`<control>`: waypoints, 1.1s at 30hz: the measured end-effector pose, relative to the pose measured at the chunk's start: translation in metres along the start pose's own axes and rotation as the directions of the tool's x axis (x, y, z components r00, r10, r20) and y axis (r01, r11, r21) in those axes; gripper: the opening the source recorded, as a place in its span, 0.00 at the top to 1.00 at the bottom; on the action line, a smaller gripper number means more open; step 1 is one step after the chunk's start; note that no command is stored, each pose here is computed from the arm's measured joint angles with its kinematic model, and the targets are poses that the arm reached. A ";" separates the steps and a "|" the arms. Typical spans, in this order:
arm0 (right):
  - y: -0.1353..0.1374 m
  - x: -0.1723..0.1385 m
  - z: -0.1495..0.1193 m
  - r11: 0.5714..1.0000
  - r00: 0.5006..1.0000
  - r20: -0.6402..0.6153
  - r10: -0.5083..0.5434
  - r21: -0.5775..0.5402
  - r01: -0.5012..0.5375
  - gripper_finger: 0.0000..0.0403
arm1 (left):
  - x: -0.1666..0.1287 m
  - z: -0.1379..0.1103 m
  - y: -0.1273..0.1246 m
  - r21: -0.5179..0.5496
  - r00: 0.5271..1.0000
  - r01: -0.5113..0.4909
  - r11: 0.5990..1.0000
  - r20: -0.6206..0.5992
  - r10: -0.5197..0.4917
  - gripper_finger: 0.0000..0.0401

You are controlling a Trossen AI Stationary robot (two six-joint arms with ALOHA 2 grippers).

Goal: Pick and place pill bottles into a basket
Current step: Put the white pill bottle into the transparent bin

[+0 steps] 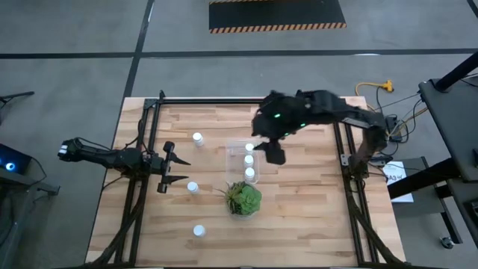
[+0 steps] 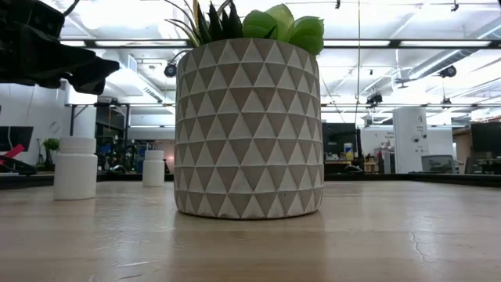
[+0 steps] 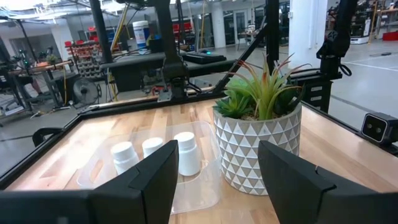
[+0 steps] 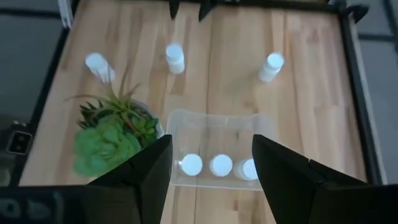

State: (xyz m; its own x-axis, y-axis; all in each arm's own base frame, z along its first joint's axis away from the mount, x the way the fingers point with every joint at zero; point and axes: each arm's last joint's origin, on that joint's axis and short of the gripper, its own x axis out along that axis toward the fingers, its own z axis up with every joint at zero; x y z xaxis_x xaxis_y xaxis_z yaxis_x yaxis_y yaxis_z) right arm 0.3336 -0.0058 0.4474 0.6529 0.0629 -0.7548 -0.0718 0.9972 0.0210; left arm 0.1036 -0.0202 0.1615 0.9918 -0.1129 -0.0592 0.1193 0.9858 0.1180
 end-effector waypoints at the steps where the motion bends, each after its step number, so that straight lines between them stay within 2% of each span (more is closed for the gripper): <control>1: 0.001 -0.007 -0.001 1.000 1.000 0.016 -0.001 -0.001 0.001 0.48 | 0.000 0.000 0.000 0.000 1.000 0.000 1.000 0.001 0.000 0.49; 3: 0.002 -0.021 -0.003 1.000 0.999 0.045 -0.002 0.019 0.001 0.48 | 0.000 0.000 0.000 0.000 1.000 0.001 1.000 0.000 -0.001 0.49; 8: 0.004 -0.048 -0.008 0.988 0.994 0.105 -0.006 0.155 -0.010 0.48 | 0.000 0.000 0.000 0.000 1.000 0.000 1.000 0.000 0.000 0.49; 17: 0.007 -0.078 -0.016 0.964 0.986 0.165 -0.009 0.263 -0.035 0.48 | 0.000 0.000 0.000 0.000 1.000 0.000 1.000 0.000 0.000 0.49; 26: 0.011 -0.115 -0.034 0.978 0.976 0.217 -0.017 0.207 -0.029 0.48 | 0.000 0.000 0.000 0.000 1.000 0.000 1.000 0.000 0.000 0.49; 33: 0.012 -0.151 -0.066 0.969 0.966 0.218 -0.139 0.229 0.088 0.48 | 0.000 0.000 0.000 0.000 1.000 0.000 1.000 0.000 0.000 0.49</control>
State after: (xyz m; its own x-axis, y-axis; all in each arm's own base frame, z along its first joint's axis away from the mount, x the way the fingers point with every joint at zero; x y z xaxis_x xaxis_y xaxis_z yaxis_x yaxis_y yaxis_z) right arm 0.1840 -0.0059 0.5186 0.8053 -0.0690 -0.5889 0.1603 0.9816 0.1042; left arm 0.1036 -0.0202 0.1615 0.9918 -0.1130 -0.0591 0.1193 0.9858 0.1180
